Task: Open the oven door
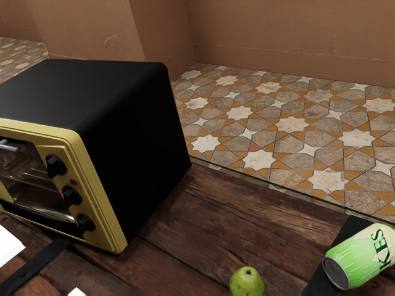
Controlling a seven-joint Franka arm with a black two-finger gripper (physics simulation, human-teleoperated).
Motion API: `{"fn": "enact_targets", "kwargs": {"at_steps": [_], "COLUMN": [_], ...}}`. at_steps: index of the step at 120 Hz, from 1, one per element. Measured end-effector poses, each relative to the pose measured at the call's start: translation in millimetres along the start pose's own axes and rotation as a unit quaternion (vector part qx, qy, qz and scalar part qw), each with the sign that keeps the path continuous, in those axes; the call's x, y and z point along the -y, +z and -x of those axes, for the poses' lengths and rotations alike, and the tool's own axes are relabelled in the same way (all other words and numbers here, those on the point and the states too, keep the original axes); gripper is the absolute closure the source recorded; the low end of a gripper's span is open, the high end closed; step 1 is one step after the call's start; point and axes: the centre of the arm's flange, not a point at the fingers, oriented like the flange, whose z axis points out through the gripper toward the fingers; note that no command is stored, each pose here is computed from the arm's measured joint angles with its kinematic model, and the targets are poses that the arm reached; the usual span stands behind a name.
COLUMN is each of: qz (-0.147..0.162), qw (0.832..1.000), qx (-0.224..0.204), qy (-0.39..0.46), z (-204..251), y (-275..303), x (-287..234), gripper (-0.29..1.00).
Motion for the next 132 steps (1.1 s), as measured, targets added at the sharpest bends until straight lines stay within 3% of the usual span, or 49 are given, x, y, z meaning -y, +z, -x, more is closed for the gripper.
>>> {"fn": "enact_targets", "kwargs": {"at_steps": [78,93,100,116,126,132], "qz": [0.016,0.021,0.024,0.028,0.03,0.029], "qw": [0.992,0.99,0.989,0.987,0.988,0.992], "qx": [0.01,0.014,0.015,0.016,0.013,0.011], "qy": [0.128,0.138,0.144,0.154,0.15,0.123], "z": [17.2,18.5,16.1,14.2,23.0,46.8], "y": [41.2,48.3,52.1,58.5,60.2,53.7], "x": [12.2,16.0,18.5,22.1,16.7,-15.3], "gripper": [0.0,-0.04,-0.16,-0.01,0.0,-0.02]}}
